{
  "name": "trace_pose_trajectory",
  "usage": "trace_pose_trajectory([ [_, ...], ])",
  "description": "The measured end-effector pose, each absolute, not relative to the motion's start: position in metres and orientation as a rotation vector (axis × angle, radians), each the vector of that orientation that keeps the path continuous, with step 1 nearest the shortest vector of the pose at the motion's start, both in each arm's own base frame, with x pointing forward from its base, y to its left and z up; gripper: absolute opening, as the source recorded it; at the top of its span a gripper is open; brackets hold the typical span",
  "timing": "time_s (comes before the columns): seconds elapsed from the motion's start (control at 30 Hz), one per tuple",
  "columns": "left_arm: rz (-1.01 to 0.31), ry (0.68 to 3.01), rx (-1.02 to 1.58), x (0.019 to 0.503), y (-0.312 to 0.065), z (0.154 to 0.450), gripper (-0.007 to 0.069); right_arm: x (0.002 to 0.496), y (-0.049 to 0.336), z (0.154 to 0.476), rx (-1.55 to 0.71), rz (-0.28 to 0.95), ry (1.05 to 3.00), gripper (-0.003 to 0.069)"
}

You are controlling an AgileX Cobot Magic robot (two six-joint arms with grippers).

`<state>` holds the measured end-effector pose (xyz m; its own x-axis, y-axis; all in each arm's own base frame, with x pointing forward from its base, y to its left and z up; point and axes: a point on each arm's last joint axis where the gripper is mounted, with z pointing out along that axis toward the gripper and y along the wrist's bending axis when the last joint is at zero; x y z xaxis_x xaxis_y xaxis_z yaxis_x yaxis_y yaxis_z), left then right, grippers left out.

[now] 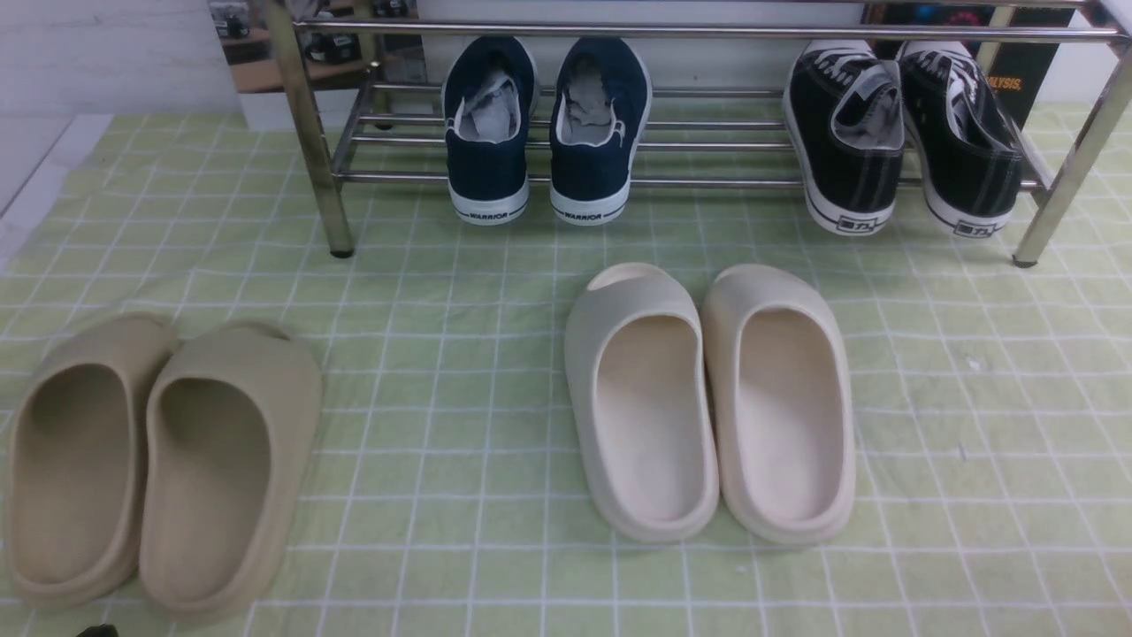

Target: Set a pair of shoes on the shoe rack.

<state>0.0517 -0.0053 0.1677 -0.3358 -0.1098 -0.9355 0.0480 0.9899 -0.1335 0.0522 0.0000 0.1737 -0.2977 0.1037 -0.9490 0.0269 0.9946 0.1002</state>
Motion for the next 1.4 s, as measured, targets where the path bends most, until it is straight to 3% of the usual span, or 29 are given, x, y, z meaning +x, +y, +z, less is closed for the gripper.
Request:
trace_pose_trajectory([
  [1.4, -0.162, 1.907, -0.046, 0.0517, -0.0053, 0.1677, 0.0018, 0.0522, 0.0000, 0.1737, 0.094, 0.076, 1.873, 0.0239],
])
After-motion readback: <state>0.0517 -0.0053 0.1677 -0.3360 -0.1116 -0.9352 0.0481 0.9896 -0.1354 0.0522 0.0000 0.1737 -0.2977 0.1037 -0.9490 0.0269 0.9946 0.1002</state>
